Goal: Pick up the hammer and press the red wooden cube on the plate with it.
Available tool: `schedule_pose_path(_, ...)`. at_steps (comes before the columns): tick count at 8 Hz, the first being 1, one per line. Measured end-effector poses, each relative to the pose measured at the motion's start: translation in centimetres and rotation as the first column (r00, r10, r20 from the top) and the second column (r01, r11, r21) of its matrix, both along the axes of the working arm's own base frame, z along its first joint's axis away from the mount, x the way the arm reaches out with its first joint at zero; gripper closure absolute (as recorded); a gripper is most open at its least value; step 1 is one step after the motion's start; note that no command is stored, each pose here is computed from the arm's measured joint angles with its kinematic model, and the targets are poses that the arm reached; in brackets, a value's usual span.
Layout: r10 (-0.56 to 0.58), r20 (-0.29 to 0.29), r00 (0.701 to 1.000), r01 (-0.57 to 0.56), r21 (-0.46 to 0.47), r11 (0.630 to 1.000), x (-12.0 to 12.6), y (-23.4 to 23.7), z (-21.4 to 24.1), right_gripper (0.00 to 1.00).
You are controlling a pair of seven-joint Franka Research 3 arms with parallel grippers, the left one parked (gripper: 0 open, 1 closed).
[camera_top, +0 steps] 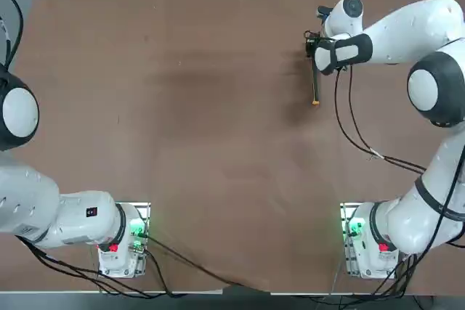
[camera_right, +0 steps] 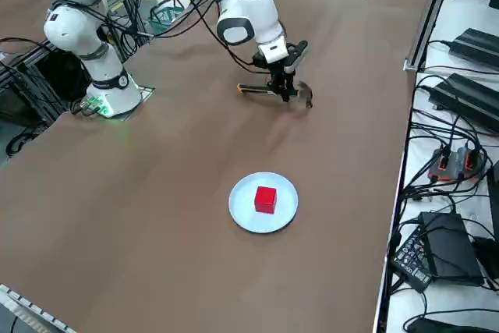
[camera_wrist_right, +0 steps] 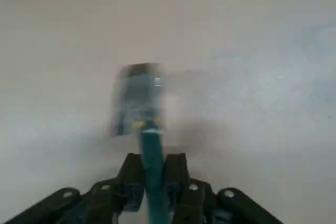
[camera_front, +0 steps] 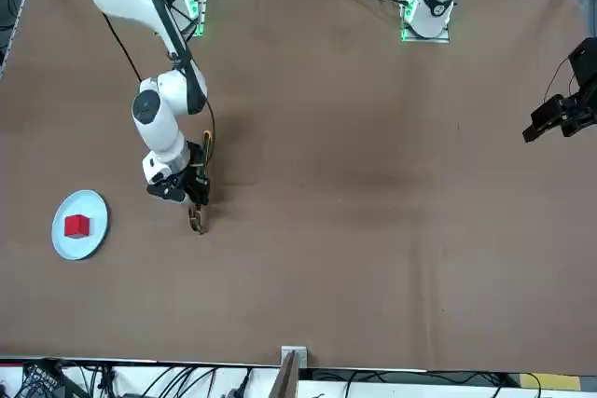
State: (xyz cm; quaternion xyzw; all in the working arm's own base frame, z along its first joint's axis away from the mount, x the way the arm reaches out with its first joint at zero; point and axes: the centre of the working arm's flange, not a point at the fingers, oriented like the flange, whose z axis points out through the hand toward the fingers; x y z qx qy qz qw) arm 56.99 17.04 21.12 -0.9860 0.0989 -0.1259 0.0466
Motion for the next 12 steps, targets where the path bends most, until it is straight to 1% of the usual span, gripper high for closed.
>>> schedule_pose_path(2,-0.006,0.006,1.000,0.006,-0.002,1.000,0.3,-0.4,0.2,0.80)
schedule_pose_path(3,-0.012,0.019,1.000,0.012,-0.006,1.000,0.8,-1.1,0.8,0.80)
schedule_pose_path(4,-0.008,0.031,0.999,0.008,-0.022,1.000,1.5,-2.5,2.0,0.80)
schedule_pose_path(5,0.008,0.029,1.000,-0.007,-0.054,0.999,2.4,-4.8,3.7,0.80)
schedule_pose_path(6,0.025,0.012,1.000,-0.024,-0.090,0.996,3.3,-7.8,6.0,0.80)
schedule_pose_path(7,0.029,-0.027,0.999,-0.032,-0.121,0.992,4.3,-11.5,8.6,0.80)
schedule_pose_path(9,0.038,-0.107,0.994,-0.053,-0.149,0.987,6.1,-19.0,14.1,0.80)
schedule_pose_path(10,0.053,-0.127,0.990,-0.073,-0.158,0.985,6.9,-22.6,16.5,0.80)
schedule_pose_path(11,0.064,-0.135,0.989,-0.086,-0.168,0.982,7.4,-26.0,18.0,0.80)
schedule_pose_path(12,0.071,-0.141,0.987,-0.096,-0.177,0.980,7.9,-28.7,18.0,0.80)
